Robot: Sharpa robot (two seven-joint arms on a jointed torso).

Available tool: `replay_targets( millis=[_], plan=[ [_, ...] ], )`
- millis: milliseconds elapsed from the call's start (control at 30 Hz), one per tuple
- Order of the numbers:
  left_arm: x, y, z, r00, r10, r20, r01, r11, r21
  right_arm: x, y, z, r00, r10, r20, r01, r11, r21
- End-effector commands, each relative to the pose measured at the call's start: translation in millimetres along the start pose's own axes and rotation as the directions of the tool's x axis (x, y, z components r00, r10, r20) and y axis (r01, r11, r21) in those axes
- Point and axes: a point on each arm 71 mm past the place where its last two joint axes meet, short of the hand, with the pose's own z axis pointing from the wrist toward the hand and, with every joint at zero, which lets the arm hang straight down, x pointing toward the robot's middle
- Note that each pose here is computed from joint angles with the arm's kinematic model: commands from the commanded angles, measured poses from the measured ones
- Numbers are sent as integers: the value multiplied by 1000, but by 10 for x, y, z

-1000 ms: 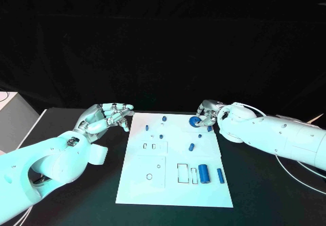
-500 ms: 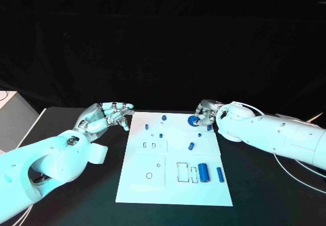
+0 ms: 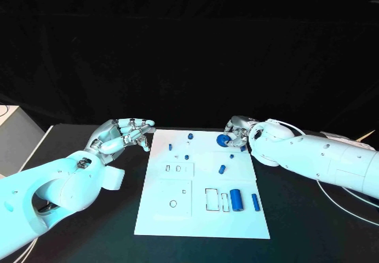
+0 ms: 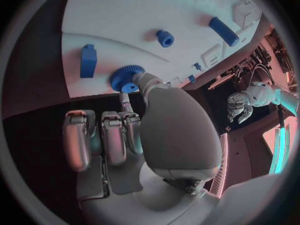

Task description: Assemble the parts on the task board

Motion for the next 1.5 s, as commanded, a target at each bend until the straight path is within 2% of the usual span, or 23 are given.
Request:
replay_targets(
  millis=[33, 233, 433, 633, 833, 1167, 1500],
  plan=[
    [25, -9, 5, 1000, -5, -21, 6, 1000, 7, -57, 76, -31, 994, -42, 99, 45, 998, -33],
    [22, -8, 4, 1000, -5, -21, 5, 1000, 7, -70, 258, -114, 987, -32, 158, 47, 995, -89],
    [21, -8, 4, 1000, -5, -21, 5, 1000, 7, -60, 485, -176, 981, -16, 192, 43, 990, -137],
    [25, -4, 10, 1000, -7, -23, 7, 1000, 6, 3, 720, -146, 985, -18, 174, 46, 986, -159],
    [37, 4, 23, 1000, -9, -26, 9, 1000, 6, 135, 909, -97, 987, -39, 157, 66, 984, -167],
    [47, 6, 29, 1000, -10, -28, 11, 1000, 6, 259, 1019, -22, 988, -54, 145, 78, 984, -162],
    [58, 12, 34, 999, -12, -35, 12, 1000, 0, 300, 1106, 1, 988, -47, 144, 72, 983, -171]
  ],
)
